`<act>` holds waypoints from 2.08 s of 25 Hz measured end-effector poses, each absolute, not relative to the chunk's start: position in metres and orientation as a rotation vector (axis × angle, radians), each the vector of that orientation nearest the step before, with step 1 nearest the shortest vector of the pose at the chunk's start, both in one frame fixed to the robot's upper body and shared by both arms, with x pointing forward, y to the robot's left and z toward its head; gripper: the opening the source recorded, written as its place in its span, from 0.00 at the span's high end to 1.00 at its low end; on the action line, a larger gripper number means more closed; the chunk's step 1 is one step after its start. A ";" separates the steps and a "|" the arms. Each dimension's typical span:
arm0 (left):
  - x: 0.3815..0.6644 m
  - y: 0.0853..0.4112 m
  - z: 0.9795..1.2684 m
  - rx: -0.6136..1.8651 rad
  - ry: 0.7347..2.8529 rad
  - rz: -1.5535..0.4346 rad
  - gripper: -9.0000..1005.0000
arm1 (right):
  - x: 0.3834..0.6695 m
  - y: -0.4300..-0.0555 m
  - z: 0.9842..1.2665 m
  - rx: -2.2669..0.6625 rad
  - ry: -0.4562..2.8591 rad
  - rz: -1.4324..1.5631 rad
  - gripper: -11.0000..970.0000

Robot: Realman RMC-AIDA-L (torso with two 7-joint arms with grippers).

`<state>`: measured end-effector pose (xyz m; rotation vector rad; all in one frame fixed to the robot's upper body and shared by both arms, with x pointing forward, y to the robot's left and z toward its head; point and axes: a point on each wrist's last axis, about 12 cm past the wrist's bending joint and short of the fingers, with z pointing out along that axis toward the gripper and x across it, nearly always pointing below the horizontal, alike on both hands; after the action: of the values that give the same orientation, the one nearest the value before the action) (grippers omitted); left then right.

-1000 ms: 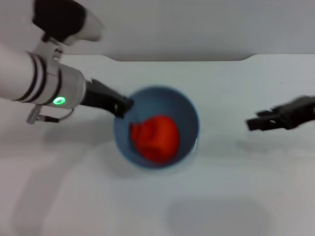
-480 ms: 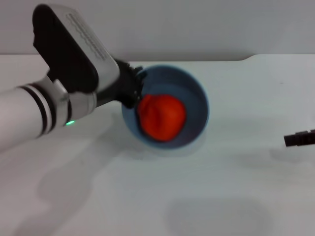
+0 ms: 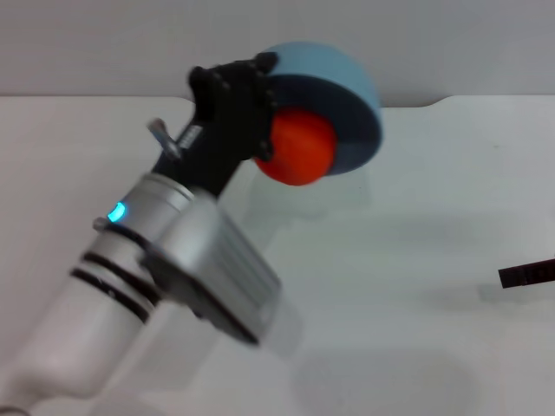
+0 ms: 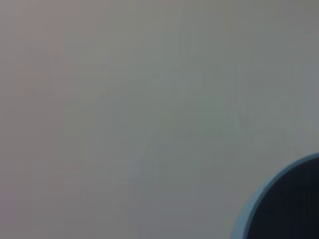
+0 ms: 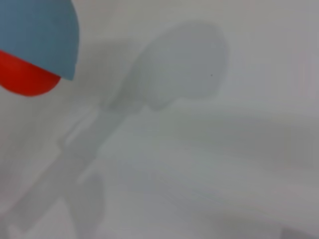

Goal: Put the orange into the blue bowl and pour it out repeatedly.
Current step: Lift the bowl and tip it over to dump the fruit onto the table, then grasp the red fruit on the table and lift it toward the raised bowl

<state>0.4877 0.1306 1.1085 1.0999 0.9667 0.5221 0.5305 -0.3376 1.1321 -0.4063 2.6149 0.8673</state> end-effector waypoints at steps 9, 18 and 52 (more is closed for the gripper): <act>0.472 0.110 1.092 1.219 0.689 0.668 0.99 | 0.530 -0.338 1.132 -0.403 2.615 0.866 0.53; 0.501 0.122 1.115 0.972 1.043 0.529 0.99 | 0.536 -0.333 1.135 -0.427 2.607 0.861 0.53; 0.537 0.307 1.172 0.501 2.458 -0.597 0.99 | 0.585 -0.203 1.114 -1.215 2.179 0.974 0.45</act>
<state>0.5375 0.3066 1.1720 0.5008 2.4578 -0.5973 0.5846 -0.2028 1.1144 -1.2146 2.1786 0.9742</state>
